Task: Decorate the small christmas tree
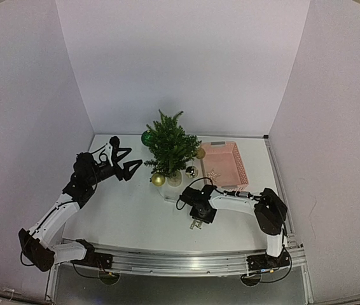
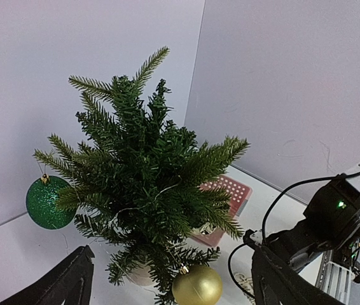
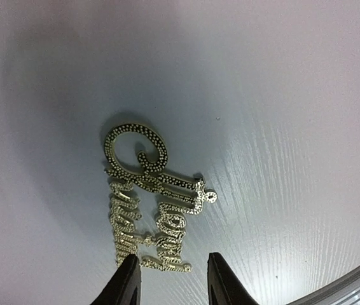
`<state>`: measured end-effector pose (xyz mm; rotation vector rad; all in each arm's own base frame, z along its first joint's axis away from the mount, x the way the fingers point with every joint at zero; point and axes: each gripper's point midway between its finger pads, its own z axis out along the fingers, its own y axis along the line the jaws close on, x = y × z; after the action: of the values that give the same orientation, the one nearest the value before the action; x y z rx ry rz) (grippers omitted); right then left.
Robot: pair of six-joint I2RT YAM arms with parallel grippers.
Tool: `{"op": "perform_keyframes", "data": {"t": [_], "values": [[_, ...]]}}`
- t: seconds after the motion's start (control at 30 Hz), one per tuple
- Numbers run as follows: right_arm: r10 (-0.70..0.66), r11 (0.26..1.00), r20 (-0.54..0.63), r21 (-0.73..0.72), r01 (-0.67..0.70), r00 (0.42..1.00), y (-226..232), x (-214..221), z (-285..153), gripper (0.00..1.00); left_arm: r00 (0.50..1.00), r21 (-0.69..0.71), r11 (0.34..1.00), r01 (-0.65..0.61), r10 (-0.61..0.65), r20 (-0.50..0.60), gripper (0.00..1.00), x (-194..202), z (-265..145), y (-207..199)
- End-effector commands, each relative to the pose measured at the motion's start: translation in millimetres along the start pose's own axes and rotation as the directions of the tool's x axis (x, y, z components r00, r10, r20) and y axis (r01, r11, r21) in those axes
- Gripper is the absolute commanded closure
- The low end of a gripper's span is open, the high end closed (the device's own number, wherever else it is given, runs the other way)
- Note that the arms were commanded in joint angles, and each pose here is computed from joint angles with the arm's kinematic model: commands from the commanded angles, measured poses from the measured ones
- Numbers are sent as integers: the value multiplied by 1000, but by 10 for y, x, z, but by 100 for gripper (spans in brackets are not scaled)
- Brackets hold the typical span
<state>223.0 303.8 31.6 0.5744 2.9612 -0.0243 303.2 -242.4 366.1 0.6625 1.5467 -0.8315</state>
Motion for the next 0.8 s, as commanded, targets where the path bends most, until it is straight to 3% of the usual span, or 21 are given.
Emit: {"op": "perform_keyframes", "data": {"t": [0.0, 0.77], "values": [[38, 998, 39, -54, -36, 998, 10, -121, -134, 64, 998, 17, 1000, -18, 17, 65, 14, -264, -59, -63], [90, 993, -21, -71, -91, 996, 16, -37, 285, 70, 997, 11, 1000, -22, 22, 72, 14, -278, -108, -53]]}}
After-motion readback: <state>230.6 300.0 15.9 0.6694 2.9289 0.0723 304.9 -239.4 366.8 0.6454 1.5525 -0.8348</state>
